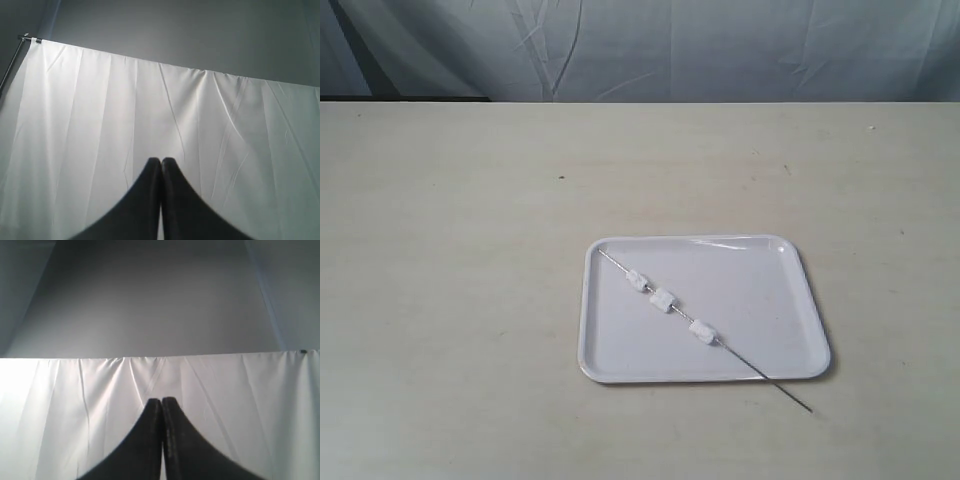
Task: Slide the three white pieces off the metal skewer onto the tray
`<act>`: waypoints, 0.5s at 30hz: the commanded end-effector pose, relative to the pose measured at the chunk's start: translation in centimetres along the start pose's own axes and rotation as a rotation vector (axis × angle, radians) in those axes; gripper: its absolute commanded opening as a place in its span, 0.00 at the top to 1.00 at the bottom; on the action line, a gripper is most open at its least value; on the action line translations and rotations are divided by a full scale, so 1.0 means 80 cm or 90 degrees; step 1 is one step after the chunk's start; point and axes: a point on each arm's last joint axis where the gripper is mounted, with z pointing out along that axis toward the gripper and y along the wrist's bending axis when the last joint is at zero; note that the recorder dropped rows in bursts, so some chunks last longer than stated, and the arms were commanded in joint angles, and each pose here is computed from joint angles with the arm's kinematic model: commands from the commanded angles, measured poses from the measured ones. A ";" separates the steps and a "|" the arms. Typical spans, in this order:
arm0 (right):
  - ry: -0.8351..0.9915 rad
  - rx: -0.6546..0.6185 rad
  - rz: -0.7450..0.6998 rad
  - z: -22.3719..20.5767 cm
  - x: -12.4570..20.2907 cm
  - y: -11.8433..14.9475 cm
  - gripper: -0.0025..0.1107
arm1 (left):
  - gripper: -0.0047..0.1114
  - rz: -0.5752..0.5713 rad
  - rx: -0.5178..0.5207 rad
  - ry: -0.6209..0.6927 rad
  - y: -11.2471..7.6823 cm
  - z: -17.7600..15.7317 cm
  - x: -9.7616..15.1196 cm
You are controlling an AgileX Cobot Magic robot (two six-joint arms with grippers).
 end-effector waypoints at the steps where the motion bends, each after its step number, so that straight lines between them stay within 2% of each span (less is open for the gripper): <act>1: 0.089 -0.026 0.043 0.016 -0.005 0.005 0.98 | 0.96 -0.005 0.002 0.010 -0.001 0.004 -0.005; 3: 0.171 -0.016 0.071 0.019 0.001 0.004 0.98 | 0.96 -0.020 -0.005 0.050 -0.001 0.008 -0.005; 6: 0.329 0.033 0.131 0.020 0.010 -0.001 0.98 | 0.96 0.002 -0.005 0.128 -0.004 0.016 -0.008; 8: 0.425 0.056 0.128 0.020 0.012 -0.003 0.98 | 0.96 0.014 0.000 0.202 -0.005 0.024 -0.004; 10: 0.495 0.070 0.125 0.025 0.009 -0.005 0.98 | 0.96 0.038 0.038 0.246 -0.010 0.032 -0.001; 12: 0.550 0.059 0.131 0.035 0.008 -0.004 0.98 | 0.96 0.026 0.090 0.278 -0.018 0.041 0.001; 15: 0.671 -0.013 0.105 0.053 0.017 0.004 0.98 | 0.96 0.016 0.170 0.357 -0.029 0.058 0.013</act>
